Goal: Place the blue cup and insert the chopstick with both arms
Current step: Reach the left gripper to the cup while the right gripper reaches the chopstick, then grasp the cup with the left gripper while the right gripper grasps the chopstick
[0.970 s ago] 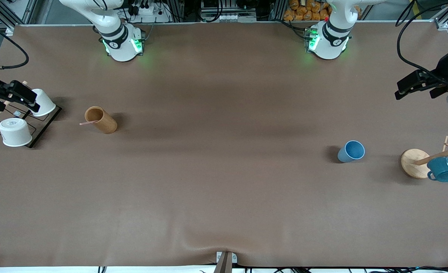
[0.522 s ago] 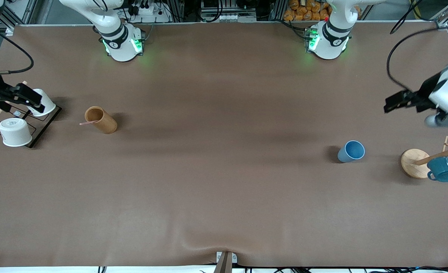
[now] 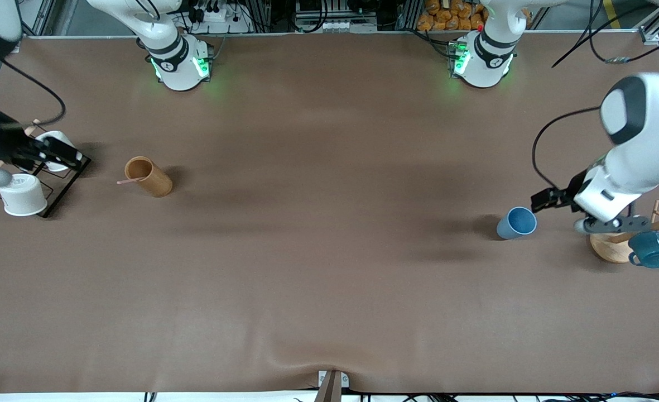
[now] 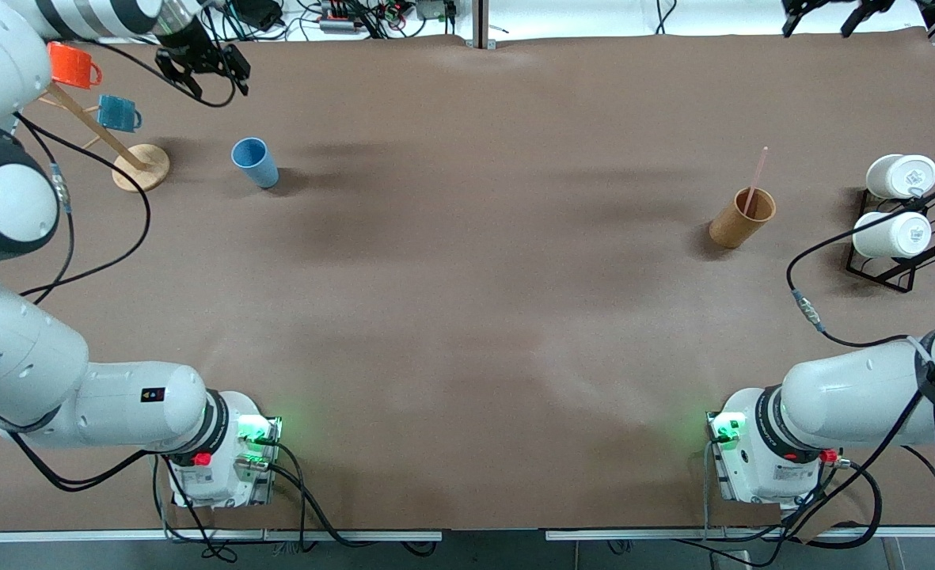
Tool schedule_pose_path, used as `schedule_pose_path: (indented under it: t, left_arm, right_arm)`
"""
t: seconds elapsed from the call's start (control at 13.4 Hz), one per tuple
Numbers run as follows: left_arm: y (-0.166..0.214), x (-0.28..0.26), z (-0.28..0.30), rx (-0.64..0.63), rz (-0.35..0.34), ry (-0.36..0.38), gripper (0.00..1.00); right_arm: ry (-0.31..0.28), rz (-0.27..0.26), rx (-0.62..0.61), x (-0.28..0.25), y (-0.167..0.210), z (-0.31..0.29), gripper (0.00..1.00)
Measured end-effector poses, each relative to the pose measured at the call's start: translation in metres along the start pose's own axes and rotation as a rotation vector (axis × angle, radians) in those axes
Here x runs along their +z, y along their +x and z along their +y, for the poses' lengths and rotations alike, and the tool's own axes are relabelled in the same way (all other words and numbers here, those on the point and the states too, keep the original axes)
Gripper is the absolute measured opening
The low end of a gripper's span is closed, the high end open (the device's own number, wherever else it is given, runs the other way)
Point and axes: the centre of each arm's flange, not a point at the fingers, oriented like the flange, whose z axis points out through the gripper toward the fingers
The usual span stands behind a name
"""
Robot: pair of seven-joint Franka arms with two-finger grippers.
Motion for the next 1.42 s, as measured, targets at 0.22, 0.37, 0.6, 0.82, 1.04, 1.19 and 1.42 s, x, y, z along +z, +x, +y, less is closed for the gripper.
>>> schedule_pose_path:
  t: [0.22, 0.37, 0.6, 0.82, 1.04, 1.19, 1.42]
  left_arm:
    - [0.010, 0.047, -0.025, -0.015, -0.011, -0.004, 1.00]
    - [0.011, 0.067, -0.036, -0.022, -0.031, -0.006, 1.00]
    - [0.010, 0.083, -0.035, -0.021, -0.051, -0.008, 1.00]
    - [0.004, 0.091, -0.035, -0.021, -0.069, -0.008, 0.99]
    - [0.000, 0.100, -0.039, -0.028, -0.068, -0.008, 0.97]
    - [-0.005, 0.109, -0.045, -0.036, -0.058, -0.007, 0.96]
    - [-0.010, 0.118, -0.045, -0.038, -0.065, -0.007, 0.81]
  right_arm:
    - [-0.002, -0.145, 0.011, 0.047, 0.010, 0.006, 1.00]
    - [-0.002, -0.225, 0.022, 0.080, 0.013, 0.010, 1.00]
    - [0.003, -0.330, 0.053, 0.134, 0.022, 0.027, 0.95]
    - [0.006, -0.402, 0.094, 0.174, 0.030, 0.034, 0.84]
    - [0.015, -0.456, 0.109, 0.204, 0.032, 0.029, 0.74]
    - [0.015, -0.478, 0.111, 0.220, 0.034, 0.029, 0.56]
    - [0.015, -0.486, 0.112, 0.229, 0.036, 0.028, 0.39]
